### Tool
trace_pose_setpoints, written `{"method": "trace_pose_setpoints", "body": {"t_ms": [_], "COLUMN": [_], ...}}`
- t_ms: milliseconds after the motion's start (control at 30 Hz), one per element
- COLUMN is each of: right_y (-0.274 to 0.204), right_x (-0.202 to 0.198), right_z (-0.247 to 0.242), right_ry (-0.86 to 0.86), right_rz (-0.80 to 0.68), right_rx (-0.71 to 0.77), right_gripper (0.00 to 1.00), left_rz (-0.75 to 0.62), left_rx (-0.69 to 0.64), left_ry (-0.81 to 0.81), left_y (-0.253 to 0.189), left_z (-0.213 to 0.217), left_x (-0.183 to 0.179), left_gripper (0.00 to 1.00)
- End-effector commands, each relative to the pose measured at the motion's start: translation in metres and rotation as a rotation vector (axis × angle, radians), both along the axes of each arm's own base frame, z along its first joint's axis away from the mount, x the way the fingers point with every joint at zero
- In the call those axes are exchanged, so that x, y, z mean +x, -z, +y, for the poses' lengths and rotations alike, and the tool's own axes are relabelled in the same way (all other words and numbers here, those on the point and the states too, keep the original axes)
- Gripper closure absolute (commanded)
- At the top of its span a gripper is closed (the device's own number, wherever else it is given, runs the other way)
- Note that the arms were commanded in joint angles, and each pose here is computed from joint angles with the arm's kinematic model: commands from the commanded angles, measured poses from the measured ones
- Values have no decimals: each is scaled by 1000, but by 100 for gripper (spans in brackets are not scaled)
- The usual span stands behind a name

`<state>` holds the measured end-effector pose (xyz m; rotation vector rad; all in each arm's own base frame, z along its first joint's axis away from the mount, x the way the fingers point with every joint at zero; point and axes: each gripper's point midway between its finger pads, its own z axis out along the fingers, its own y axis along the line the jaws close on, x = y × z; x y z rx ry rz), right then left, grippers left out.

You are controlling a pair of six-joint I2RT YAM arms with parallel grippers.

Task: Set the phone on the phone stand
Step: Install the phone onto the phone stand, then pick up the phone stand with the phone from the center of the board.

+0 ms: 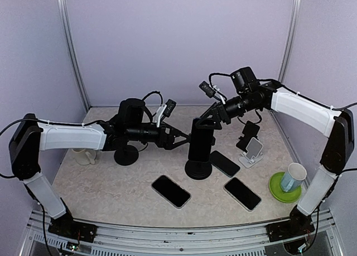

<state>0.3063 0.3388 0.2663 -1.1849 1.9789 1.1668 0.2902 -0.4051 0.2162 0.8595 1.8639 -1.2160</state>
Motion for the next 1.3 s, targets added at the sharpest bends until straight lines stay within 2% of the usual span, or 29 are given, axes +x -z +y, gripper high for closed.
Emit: {"method": "trace_pose_setpoints", "body": {"t_ms": [0,467,600,767,967,1267], "right_y": [-13,-18,-12,-13,-14,-7], "right_x": [4,13,13,16,21,25], "right_z": [-9,-45,-58,-77,-87,-89], "right_ry": [60,209,251,313,354,366], "right_rz": [-40,-70,-72,-87,-101,-93], "right_rx": [1,15,14,20,19,8], "right_gripper": [0,0,0,0,0,0], "left_rz": [-4,9,5,7,9,-6], "left_rx": [3,-7,-11,-13,-22,-50], "left_ry": [43,130,141,154,173,185], "left_y": [-3,-6,-8,-8,-11,-20], "left_z": [-6,-18,-20,-21,-23,-24], "left_x": [0,-9,-10,-11,-14,-15], "left_gripper": [14,32,41,57,62,79]}}
